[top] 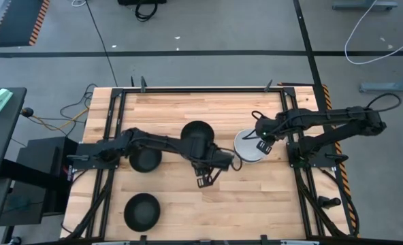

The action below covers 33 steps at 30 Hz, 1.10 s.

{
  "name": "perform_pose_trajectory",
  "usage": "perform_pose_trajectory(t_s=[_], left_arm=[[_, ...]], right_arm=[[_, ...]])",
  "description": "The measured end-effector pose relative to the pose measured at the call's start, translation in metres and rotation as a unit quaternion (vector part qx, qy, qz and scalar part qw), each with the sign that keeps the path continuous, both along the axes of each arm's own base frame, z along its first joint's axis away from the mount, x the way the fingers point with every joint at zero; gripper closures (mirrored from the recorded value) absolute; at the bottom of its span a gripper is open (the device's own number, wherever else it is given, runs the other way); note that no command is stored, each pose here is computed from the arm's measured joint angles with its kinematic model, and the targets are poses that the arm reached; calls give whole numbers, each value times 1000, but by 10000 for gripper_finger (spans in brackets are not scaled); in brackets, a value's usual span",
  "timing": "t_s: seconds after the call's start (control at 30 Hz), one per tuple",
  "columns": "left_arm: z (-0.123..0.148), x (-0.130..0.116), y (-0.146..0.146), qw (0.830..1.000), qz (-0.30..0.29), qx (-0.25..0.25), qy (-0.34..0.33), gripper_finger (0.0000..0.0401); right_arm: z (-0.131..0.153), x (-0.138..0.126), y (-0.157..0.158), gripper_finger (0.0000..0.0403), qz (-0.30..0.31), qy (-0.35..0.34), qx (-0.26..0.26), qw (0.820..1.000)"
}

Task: Nest bowls inside each other
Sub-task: Stack the white stacked bowls on top of the black stacked bowls

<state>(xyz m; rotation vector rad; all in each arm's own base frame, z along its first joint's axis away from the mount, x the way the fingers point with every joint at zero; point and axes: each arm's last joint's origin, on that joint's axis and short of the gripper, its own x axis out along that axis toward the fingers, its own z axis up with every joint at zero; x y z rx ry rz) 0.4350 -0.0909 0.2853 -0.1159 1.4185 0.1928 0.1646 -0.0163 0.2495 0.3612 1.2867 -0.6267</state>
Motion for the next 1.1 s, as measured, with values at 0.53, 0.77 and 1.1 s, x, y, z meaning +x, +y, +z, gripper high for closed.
perform_pose_trajectory(t_s=[0.53, 0.77, 1.1], left_arm=[[-1, -7, -51, 998, -51, 11, -35, 287], [-1, -10, -61, 998, -50, 11, -36, 286], [-1, -10, -60, 998, -50, 19, -39, 284]], right_arm=[[-1, 0, -9, 297, -16, -11, 77, 997], [-34, -8, -18, 296, -38, 6, 113, 993], [-58, -6, -23, 297, -16, -34, 149, 988]])
